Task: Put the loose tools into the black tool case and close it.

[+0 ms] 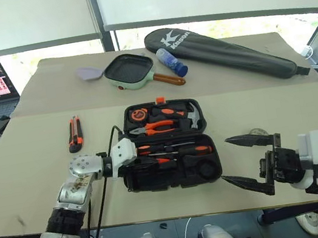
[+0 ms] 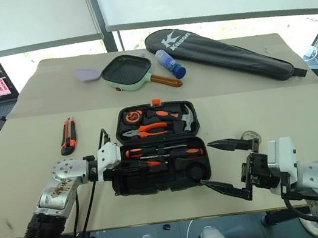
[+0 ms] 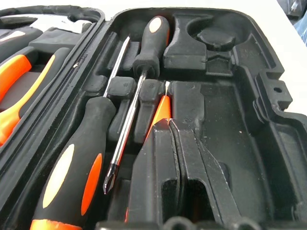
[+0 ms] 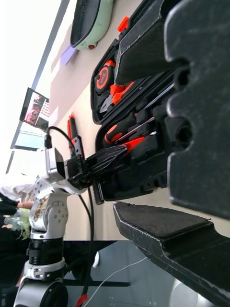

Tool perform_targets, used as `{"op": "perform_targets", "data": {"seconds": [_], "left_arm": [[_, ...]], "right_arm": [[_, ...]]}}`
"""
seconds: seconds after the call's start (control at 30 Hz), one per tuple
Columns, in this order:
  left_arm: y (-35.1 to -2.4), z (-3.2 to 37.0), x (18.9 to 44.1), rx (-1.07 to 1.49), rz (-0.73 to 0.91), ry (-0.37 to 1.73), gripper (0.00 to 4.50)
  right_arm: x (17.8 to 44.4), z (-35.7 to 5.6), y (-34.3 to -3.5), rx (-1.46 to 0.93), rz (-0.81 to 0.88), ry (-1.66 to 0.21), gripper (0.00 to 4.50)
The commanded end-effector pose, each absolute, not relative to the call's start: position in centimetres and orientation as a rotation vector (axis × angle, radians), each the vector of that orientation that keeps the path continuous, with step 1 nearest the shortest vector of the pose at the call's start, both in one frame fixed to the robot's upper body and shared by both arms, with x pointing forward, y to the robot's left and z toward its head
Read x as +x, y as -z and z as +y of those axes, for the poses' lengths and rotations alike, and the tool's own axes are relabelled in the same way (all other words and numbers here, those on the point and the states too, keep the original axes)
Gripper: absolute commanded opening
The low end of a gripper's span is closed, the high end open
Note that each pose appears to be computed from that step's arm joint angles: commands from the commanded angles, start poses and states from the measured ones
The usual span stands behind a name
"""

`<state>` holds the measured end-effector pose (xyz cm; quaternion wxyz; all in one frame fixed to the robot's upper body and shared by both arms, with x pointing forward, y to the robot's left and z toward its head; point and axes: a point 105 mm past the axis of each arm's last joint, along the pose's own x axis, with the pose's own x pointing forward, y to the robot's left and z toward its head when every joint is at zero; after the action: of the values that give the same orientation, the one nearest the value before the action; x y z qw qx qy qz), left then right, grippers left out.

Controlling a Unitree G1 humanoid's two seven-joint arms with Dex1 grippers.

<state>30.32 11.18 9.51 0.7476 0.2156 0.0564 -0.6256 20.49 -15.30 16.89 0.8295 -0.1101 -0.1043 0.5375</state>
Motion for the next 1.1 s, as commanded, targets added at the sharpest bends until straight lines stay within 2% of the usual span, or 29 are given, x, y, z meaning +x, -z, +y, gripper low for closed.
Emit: {"op": "perform_targets", "data": {"seconds": [0.03,0.17,0.47,0.53,0.63,0.67,0.7,0.77,0.87,0.97,1.07,1.1], "left_arm": [[-7.3,12.0,30.7,0.412,0.237,1.291,0.06],[-6.9,12.2,30.6,0.336,0.303,1.272,0.06],[-5.3,13.4,29.2,0.406,0.422,1.296,0.06],[-5.9,13.3,29.6,0.372,0.382,1.257,0.06],[-9.1,13.6,31.1,0.238,0.191,1.140,0.06],[-11.1,14.9,30.9,0.165,0.080,1.069,0.06],[-12.3,15.9,30.6,0.124,0.010,1.020,0.57],[-13.0,19.0,29.0,0.122,-0.052,0.903,1.06],[-12.7,22.2,27.2,0.135,-0.045,0.745,2.19],[-12.1,28.3,24.4,0.115,-0.034,0.403,3.31],[-10.8,32.6,21.6,0.070,0.006,0.141,4.39],[-10.4,33.6,20.7,0.056,0.017,0.084,4.46]], "right_arm": [[20.2,-15.2,-17.9,-0.251,-0.268,-1.133,4.50],[20.2,-15.1,-17.9,-0.246,-0.267,-1.137,4.50],[20.6,-15.0,-18.2,-0.246,-0.268,-1.147,4.50],[20.7,-14.9,-18.1,-0.245,-0.268,-1.148,4.50],[20.9,-14.9,-18.1,-0.248,-0.274,-1.148,4.50],[21.1,-15.3,-18.3,-0.248,-0.287,-1.127,4.50],[21.3,-15.5,-18.3,-0.247,-0.297,-1.111,4.50],[21.5,-16.1,-18.3,-0.257,-0.317,-1.072,4.50],[21.6,-16.9,-18.0,-0.277,-0.341,-1.020,4.50],[20.8,-17.2,-17.2,-0.274,-0.360,-1.035,4.50],[20.5,-17.6,-16.4,-0.241,-0.372,-1.011,4.50],[20.5,-17.7,-16.1,-0.232,-0.369,-1.000,4.50]]}}
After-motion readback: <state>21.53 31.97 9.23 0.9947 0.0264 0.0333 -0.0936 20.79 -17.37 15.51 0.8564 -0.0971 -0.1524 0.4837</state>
